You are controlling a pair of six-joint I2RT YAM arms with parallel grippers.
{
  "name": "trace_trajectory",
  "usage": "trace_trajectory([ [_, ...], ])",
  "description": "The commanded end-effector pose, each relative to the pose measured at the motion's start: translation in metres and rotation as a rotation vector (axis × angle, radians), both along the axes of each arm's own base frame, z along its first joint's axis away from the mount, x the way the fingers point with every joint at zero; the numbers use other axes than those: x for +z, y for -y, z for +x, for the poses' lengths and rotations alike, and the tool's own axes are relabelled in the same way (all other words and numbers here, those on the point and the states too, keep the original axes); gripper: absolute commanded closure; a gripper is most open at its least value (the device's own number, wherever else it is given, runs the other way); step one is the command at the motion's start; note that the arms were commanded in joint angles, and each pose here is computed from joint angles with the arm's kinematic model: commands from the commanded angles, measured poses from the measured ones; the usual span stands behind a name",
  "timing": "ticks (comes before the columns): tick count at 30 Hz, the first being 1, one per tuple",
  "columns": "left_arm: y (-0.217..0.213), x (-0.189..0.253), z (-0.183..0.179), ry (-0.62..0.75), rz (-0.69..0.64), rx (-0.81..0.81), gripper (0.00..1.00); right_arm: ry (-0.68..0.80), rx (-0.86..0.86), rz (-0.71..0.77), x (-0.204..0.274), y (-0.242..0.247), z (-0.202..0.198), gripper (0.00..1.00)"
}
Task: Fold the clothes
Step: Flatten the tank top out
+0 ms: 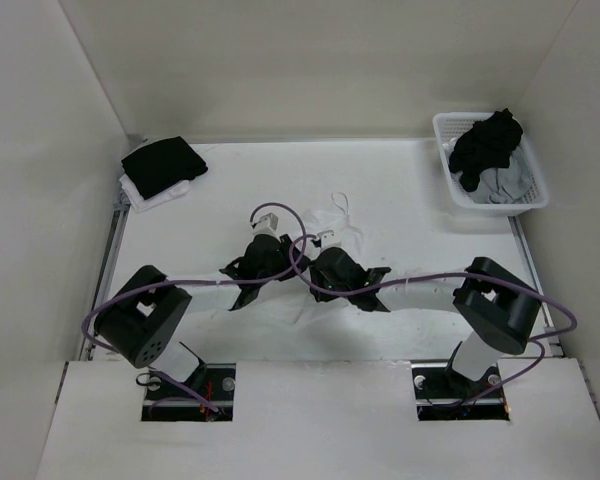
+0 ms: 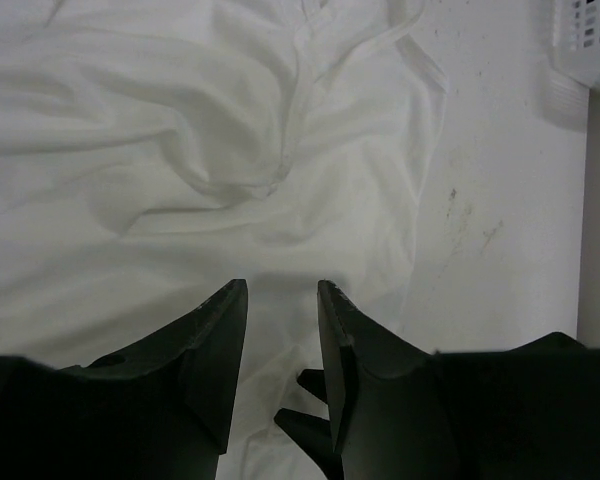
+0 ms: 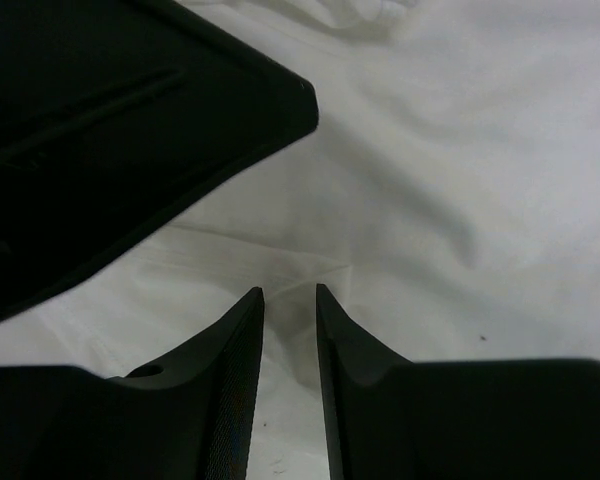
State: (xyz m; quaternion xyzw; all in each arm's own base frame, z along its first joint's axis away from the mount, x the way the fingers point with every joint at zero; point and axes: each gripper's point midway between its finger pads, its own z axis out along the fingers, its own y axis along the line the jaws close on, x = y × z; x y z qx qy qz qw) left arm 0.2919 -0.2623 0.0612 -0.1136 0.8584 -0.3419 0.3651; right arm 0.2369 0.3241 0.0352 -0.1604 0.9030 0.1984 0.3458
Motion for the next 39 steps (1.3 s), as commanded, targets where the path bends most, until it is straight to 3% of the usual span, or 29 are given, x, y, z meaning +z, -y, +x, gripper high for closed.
trace_trajectory([
  [1, 0.014, 0.004, 0.002, 0.015, -0.047, -0.021, 0.67, 0.041, 0.012, 0.043, 0.021, -0.012, 0.003, 0.68],
  [9, 0.023, -0.012, 0.011, -0.016, -0.076, -0.027, 0.69, 0.043, 0.051, 0.038, 0.022, -0.019, -0.013, 0.55],
  [12, 0.024, -0.014, 0.012, -0.019, -0.075, -0.027, 0.69, 0.033, 0.054, 0.035, 0.018, -0.018, -0.015, 0.63],
  [17, 0.022, -0.021, 0.017, -0.029, -0.064, -0.015, 0.70, 0.044, 0.033, 0.020, 0.018, -0.014, -0.012, 0.85],
  [22, 0.012, -0.018, 0.035, -0.013, -0.068, 0.030, 0.71, 0.062, 0.084, 0.038, 0.033, -0.012, -0.041, 0.90],
  [28, 0.008, -0.007, 0.061, 0.017, -0.092, 0.070, 0.71, -0.082, 0.235, -0.030, 0.006, 0.012, -0.126, 0.89],
  [31, 0.010, -0.001, 0.067, 0.027, -0.104, 0.074, 0.71, -0.146, 0.224, -0.068, -0.010, 0.030, -0.145, 0.82],
  [34, 0.012, 0.005, 0.066, 0.038, -0.113, 0.066, 0.71, -0.114, 0.146, -0.066, -0.005, 0.038, -0.136, 0.52],
  [35, 0.013, 0.008, 0.066, 0.045, -0.115, 0.063, 0.71, -0.087, 0.126, -0.050, 0.002, 0.036, -0.130, 0.48],
  [39, 0.004, 0.014, 0.058, 0.056, -0.113, 0.065, 0.70, -0.006, -0.037, 0.032, 0.029, 0.034, -0.079, 0.47],
])
